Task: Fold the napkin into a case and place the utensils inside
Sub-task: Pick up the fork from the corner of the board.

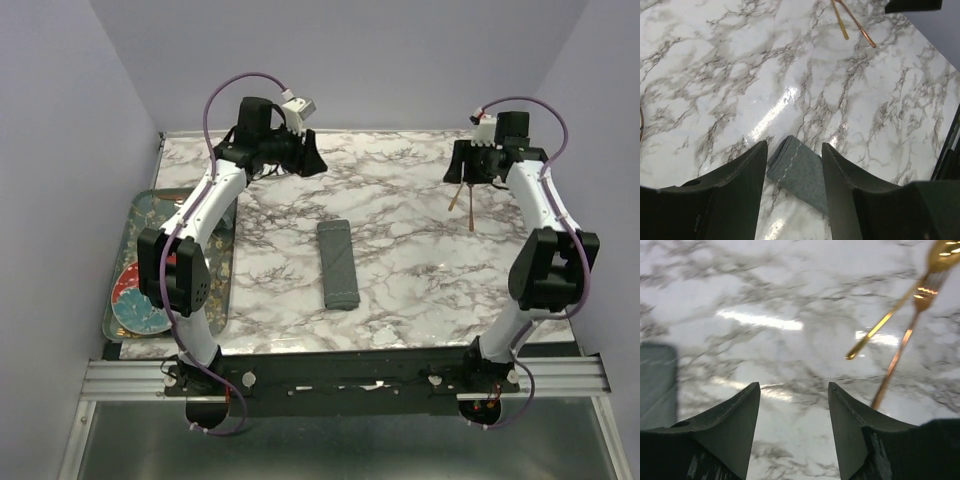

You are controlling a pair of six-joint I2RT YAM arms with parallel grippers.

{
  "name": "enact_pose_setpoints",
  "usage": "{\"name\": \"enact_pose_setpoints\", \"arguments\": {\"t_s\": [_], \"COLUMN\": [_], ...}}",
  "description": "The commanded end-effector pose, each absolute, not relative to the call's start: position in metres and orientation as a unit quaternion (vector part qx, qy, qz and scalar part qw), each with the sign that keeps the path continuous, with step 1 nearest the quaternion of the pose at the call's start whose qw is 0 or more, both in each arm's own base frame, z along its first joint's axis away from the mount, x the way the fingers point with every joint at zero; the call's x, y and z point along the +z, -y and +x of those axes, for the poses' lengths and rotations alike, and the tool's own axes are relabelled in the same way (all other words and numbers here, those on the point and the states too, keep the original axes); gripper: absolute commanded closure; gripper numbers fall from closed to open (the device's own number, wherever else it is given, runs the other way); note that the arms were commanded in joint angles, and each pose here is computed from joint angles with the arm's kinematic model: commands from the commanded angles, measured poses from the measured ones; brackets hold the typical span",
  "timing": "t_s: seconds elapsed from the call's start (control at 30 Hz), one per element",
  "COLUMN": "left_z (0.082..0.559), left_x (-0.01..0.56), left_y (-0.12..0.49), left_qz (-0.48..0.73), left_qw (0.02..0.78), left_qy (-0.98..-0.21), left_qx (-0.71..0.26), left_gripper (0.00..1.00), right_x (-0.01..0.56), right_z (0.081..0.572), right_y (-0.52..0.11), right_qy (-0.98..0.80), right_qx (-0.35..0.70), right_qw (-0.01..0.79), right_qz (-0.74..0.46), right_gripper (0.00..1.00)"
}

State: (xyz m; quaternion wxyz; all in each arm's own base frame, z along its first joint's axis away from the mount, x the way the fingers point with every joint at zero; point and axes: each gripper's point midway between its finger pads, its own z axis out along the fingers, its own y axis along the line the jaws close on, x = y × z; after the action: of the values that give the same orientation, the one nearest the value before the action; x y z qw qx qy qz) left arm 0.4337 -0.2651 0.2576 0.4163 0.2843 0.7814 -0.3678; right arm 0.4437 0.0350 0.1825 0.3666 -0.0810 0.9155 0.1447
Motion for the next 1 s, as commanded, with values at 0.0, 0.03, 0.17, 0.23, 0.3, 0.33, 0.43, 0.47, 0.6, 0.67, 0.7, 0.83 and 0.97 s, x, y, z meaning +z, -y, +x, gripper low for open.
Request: {"name": "enact_pose_setpoints", "arguments": {"t_s": [0.0, 0.03, 0.17, 0.23, 0.3, 0.33, 0.43, 0.47, 0.6, 0.67, 0.7, 0.83, 0.97], "left_z": [0.426, 0.424, 0.418, 0.417, 0.414, 0.414, 0.412, 0.412, 0.410, 0.411, 0.410, 0.412, 0.415], "left_x": [0.213, 0.209, 0.198, 0.196, 0.189, 0.187, 0.183, 0.183, 0.178, 0.179, 0.176, 0.174, 0.172], "left_y": [0.229, 0.226, 0.215, 0.213, 0.209, 0.209, 0.207, 0.207, 0.207, 0.208, 0.207, 0.207, 0.206], "left_qz": [0.244, 0.239, 0.219, 0.215, 0.210, 0.210, 0.208, 0.209, 0.209, 0.210, 0.211, 0.213, 0.211], "left_qw": [0.352, 0.346, 0.331, 0.331, 0.323, 0.322, 0.316, 0.315, 0.304, 0.303, 0.298, 0.291, 0.288], "left_qy": [-0.845, -0.850, -0.863, -0.865, -0.870, -0.871, -0.875, -0.874, -0.877, -0.877, -0.879, -0.881, -0.882], "left_qx": [-0.321, -0.317, -0.314, -0.309, -0.306, -0.305, -0.304, -0.304, -0.307, -0.308, -0.307, -0.307, -0.306], "left_gripper": [0.42, 0.42, 0.42, 0.42, 0.42, 0.42, 0.42, 0.42, 0.42, 0.42, 0.42, 0.42, 0.42], "right_x": [0.138, 0.124, 0.096, 0.089, 0.081, 0.078, 0.067, 0.066, 0.053, 0.048, 0.047, 0.040, 0.034], "right_z": [0.463, 0.470, 0.479, 0.483, 0.489, 0.491, 0.495, 0.496, 0.499, 0.500, 0.501, 0.506, 0.515], "right_y": [0.045, 0.050, 0.071, 0.078, 0.083, 0.083, 0.091, 0.094, 0.099, 0.099, 0.099, 0.099, 0.100], "right_qy": [-0.953, -0.958, -0.965, -0.966, -0.966, -0.966, -0.966, -0.966, -0.967, -0.968, -0.968, -0.969, -0.969], "right_qx": [0.026, 0.021, -0.010, -0.024, -0.031, -0.030, -0.041, -0.040, -0.041, -0.040, -0.037, -0.035, -0.035], "right_qw": [0.302, 0.287, 0.262, 0.258, 0.255, 0.255, 0.250, 0.250, 0.242, 0.239, 0.239, 0.239, 0.240], "right_qz": [-0.010, -0.008, 0.010, 0.022, 0.029, 0.032, 0.049, 0.057, 0.063, 0.064, 0.063, 0.055, 0.052], "right_gripper": [0.37, 0.38, 0.39, 0.39, 0.39, 0.39, 0.42, 0.44, 0.50, 0.53, 0.53, 0.53, 0.62]}}
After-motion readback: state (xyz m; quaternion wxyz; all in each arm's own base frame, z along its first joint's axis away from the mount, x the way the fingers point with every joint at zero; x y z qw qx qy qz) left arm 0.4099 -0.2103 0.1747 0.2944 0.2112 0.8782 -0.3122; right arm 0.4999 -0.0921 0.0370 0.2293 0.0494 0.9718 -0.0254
